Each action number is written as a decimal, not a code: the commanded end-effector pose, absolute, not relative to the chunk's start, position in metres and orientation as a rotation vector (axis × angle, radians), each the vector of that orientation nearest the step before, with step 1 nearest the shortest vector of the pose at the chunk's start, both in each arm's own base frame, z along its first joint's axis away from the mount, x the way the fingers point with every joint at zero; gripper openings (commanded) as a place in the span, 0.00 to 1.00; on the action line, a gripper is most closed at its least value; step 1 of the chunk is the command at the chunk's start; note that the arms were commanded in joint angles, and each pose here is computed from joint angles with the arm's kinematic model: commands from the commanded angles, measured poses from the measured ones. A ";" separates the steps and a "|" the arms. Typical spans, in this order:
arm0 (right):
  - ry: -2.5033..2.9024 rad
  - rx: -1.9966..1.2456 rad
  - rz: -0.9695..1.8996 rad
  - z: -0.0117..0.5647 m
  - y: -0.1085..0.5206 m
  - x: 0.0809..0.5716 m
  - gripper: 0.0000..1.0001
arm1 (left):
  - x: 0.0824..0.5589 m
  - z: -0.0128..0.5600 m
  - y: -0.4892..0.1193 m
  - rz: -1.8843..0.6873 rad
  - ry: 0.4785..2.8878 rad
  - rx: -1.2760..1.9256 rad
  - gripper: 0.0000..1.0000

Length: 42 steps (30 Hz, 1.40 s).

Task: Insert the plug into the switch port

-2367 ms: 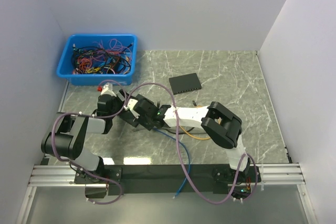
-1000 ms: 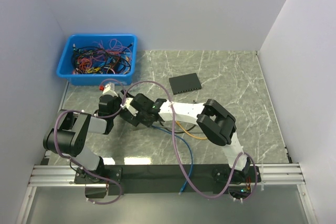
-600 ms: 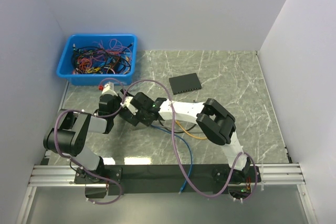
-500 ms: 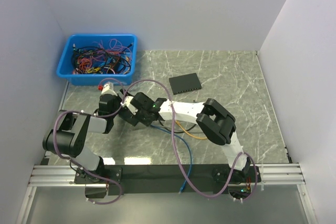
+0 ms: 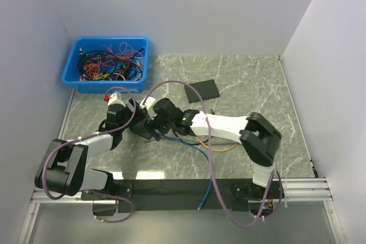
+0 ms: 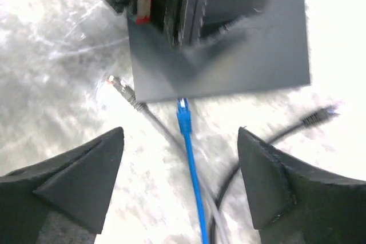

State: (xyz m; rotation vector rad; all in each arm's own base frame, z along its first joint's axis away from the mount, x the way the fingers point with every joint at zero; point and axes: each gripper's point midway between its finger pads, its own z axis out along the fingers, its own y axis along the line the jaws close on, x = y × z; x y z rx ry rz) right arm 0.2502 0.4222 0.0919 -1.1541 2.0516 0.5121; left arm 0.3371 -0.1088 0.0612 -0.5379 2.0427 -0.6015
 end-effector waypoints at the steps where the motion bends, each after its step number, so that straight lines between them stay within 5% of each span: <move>1: 1.972 -1.060 0.522 0.136 0.412 0.245 0.91 | 0.345 0.072 -0.099 -0.538 2.019 -0.574 0.96; 20: 2.158 -0.545 0.258 0.127 0.320 0.302 0.92 | 0.333 0.127 -0.079 -0.446 1.965 -0.594 0.93; 42: 2.280 -0.525 0.236 0.082 0.331 0.316 0.80 | 0.284 0.119 -0.063 -0.408 1.925 -0.539 0.94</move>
